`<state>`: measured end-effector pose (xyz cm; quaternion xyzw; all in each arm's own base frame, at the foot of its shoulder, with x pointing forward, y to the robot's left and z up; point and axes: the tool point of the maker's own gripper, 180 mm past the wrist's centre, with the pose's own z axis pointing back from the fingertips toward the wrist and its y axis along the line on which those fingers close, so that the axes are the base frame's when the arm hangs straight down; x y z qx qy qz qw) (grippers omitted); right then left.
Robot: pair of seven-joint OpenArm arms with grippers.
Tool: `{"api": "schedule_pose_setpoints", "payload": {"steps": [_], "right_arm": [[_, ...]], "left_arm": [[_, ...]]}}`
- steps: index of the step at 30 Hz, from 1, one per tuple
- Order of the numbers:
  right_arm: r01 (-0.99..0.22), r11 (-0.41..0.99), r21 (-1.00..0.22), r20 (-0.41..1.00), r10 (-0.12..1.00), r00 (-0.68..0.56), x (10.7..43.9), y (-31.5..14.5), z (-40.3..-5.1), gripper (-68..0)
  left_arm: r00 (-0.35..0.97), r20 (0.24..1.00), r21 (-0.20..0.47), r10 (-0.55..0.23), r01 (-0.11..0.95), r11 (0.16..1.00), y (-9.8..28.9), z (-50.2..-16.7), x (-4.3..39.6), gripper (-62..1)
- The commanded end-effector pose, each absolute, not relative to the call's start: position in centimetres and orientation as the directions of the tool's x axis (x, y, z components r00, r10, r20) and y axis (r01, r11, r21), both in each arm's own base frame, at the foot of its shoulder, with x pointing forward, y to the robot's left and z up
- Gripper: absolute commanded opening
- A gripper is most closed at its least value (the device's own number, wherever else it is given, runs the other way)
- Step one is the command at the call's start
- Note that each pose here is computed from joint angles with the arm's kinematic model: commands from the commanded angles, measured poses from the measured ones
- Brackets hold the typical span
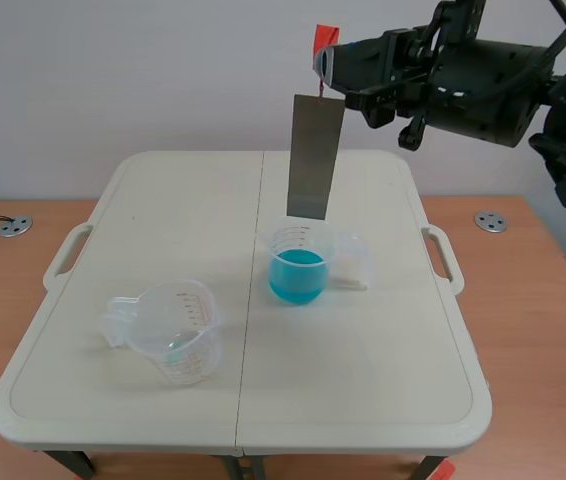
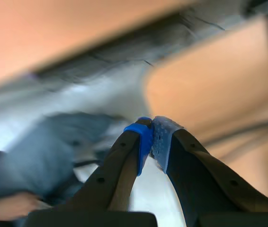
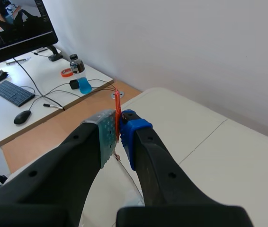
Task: Hold the metal plate by the orange handle, dip it into the blue solution, take it out and point at it, then put the plate back in the beaker on the left.
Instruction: 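Raise the plate and point at it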
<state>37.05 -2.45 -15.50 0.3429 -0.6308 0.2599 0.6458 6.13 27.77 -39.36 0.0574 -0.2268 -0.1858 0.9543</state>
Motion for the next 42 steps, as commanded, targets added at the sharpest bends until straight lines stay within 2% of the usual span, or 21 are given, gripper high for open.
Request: {"api": "schedule_pose_setpoints", "payload": {"steps": [1,4,10,15,22,28,35,42], "right_arm": [[-0.784,0.615,0.084,0.991,-0.13,0.004,37.0,-2.6,-13.0,-66.2],[-0.786,0.613,0.077,0.991,-0.131,-0.004,36.8,-2.6,-12.7,-66.2],[-0.789,0.609,0.086,0.989,-0.145,-0.004,36.8,-2.6,-12.5,-66.2],[-0.789,0.608,0.088,0.989,-0.148,-0.004,36.8,-2.6,-12.4,-66.2],[-0.789,0.608,0.088,0.989,-0.148,-0.004,36.8,-2.6,-12.4,-66.2],[-0.789,0.608,0.088,0.989,-0.148,-0.004,36.8,-2.6,-12.4,-66.2],[-0.789,0.608,0.088,0.989,-0.148,-0.003,36.8,-2.6,-12.4,-66.2],[-0.789,0.608,0.088,0.989,-0.148,-0.003,36.8,-2.6,-12.4,-66.2]], "left_arm": [[0.805,0.448,0.213,-0.389,0.326,0.921,27.9,-38.4,7.7,-59.0],[0.758,0.493,0.273,-0.426,0.331,0.903,29.1,-36.9,11.0,-59.0],[0.668,0.588,0.31,-0.456,0.335,0.89,29.2,-34.4,17.0,-59.0],[0.57,0.686,0.271,-0.453,0.378,0.885,27.5,-31.6,21.9,-59.0],[0.427,0.792,0.194,-0.437,0.502,0.843,23.6,-27.5,26.3,-59.0],[0.335,0.835,0.169,-0.437,0.6,0.782,19.7,-26.2,28.2,-59.0],[0.256,0.881,0.127,-0.398,0.682,0.72,14.2,-25.6,29.6,-59.0],[0.194,0.899,0.133,-0.393,0.734,0.666,9.4,-25.7,31.2,-59.0]]}}
